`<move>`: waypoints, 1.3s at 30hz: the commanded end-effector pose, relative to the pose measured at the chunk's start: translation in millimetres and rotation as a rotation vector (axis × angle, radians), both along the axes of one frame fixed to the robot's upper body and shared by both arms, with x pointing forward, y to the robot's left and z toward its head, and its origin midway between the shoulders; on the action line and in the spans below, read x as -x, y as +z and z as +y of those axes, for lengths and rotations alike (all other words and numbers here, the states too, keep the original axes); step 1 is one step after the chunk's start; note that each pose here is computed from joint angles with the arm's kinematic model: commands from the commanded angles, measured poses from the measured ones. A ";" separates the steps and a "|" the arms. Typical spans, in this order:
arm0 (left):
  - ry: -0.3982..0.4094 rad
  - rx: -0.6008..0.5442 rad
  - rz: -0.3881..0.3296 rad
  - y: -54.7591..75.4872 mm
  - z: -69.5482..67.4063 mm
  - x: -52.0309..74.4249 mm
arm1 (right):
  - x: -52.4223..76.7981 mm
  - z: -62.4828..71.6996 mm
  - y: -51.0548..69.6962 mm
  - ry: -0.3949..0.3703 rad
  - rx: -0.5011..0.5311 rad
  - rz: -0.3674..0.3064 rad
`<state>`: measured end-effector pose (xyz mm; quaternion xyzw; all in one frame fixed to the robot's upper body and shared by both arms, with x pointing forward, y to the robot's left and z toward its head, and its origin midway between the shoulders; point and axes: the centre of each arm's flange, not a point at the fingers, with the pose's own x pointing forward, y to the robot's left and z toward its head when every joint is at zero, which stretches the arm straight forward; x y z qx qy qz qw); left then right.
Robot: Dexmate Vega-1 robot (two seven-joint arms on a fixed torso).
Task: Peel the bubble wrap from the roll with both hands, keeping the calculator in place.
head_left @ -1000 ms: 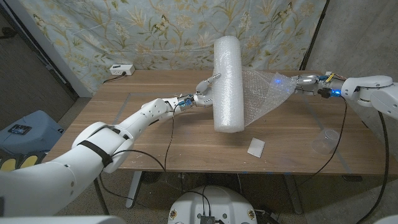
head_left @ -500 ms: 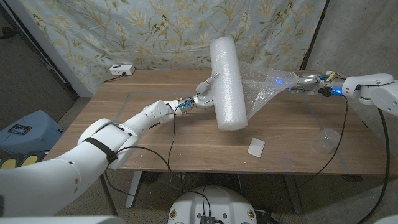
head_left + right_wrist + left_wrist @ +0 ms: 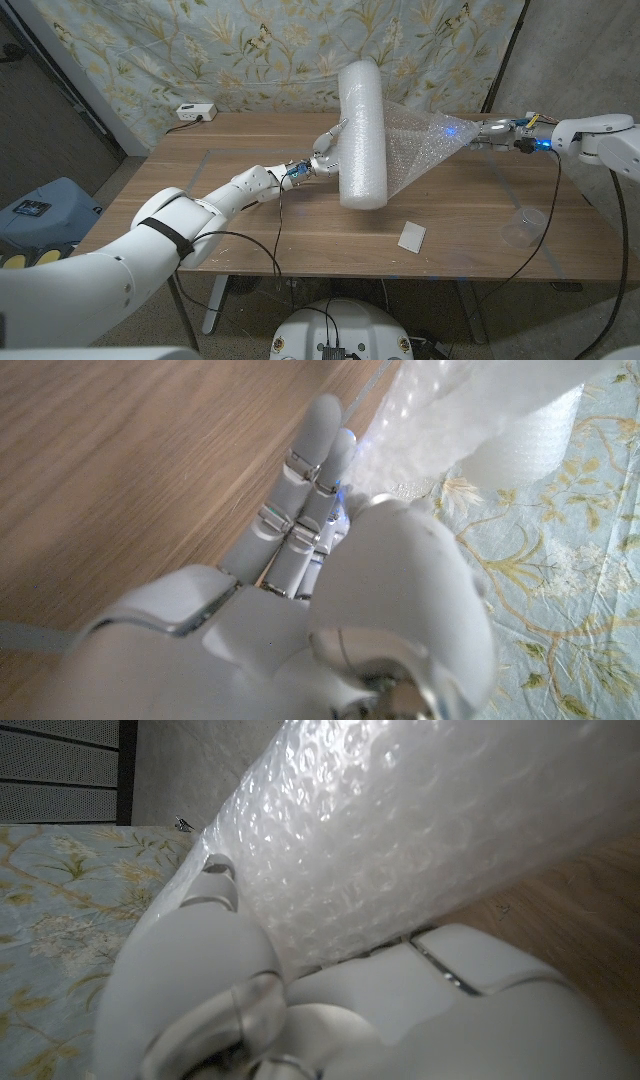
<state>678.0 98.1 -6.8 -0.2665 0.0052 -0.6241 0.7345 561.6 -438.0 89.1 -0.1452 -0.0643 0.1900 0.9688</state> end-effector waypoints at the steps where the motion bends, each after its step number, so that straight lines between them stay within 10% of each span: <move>1: 0.015 0.025 0.032 -7.4 -0.1 -5.5 | -2.1 -8.2 0.1 -0.028 0.007 0.024; 39: 0.045 0.124 0.090 -26.9 0.4 -8.1 | 4.8 -25.7 12.5 -0.076 0.039 0.042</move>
